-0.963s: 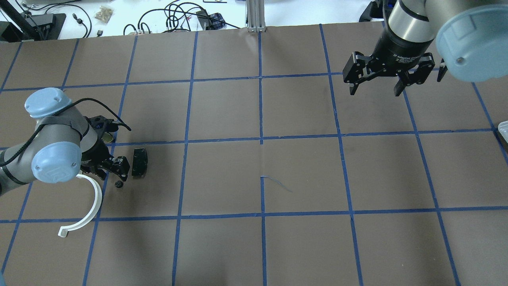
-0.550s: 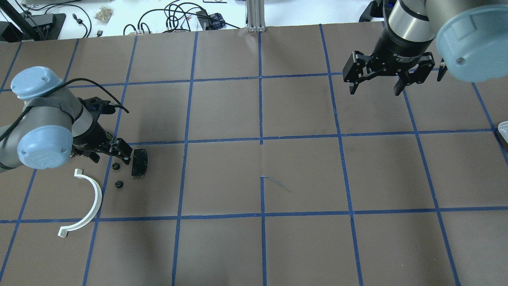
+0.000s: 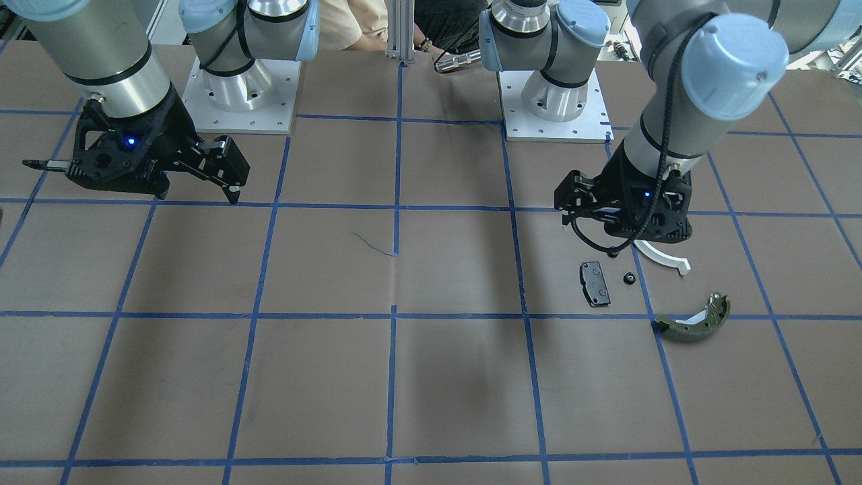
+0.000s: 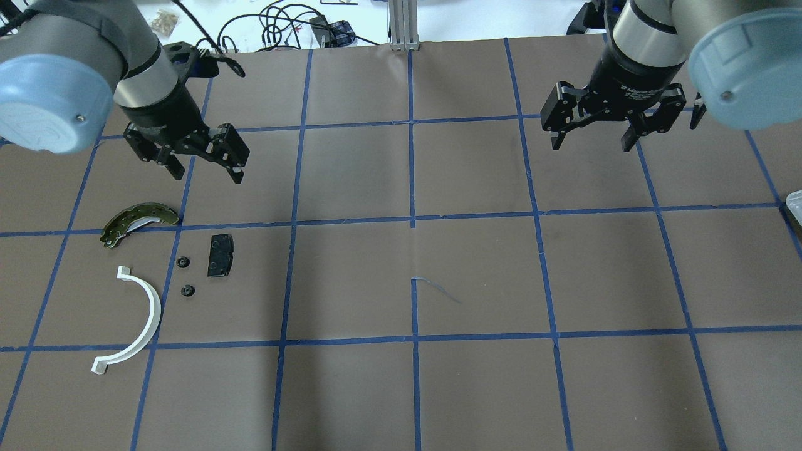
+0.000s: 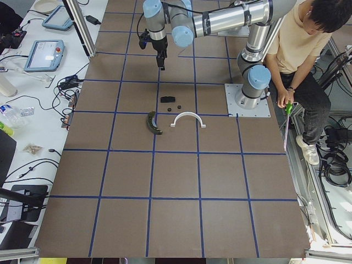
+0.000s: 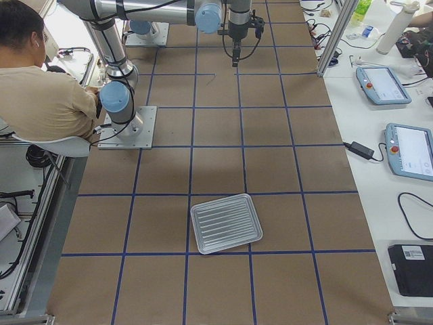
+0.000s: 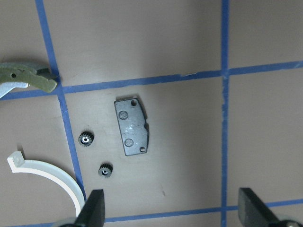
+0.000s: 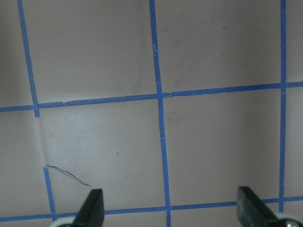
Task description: Place bearing gear from tray to pile
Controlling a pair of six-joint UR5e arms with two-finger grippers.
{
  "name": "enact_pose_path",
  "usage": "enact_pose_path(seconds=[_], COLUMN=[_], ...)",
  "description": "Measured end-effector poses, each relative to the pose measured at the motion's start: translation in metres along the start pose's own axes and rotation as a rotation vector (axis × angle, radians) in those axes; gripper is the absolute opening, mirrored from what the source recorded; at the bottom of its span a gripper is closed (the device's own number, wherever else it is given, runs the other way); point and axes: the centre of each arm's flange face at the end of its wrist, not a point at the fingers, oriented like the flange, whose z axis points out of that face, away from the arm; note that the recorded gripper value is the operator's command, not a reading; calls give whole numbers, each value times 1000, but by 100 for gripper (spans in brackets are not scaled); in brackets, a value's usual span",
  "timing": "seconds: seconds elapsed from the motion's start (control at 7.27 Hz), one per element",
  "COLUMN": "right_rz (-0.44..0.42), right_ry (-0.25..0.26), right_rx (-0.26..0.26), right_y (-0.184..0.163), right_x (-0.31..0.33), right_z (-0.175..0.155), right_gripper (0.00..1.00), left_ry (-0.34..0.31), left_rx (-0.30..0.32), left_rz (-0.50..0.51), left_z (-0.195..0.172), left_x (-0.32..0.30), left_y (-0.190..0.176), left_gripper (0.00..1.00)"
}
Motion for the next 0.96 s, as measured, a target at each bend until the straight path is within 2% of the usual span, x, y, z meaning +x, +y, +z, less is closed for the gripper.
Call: enact_pose_path(seconds=[0.14, 0.41, 0.96], right_rz=[1, 2, -1], right_ry=[0, 1, -3], right_rx=[0, 1, 14], right_y=[0, 0, 1], right_x=[0, 1, -1], right_z=[-1, -2, -8], right_gripper=[100, 100, 100], left_ry=[-12, -24, -21], left_rx=[46, 85, 49], left_rz=[29, -4, -49], left_z=[-25, -50, -66], left_x=[23, 41, 46], left_y=[5, 17, 39], left_gripper=[100, 100, 100])
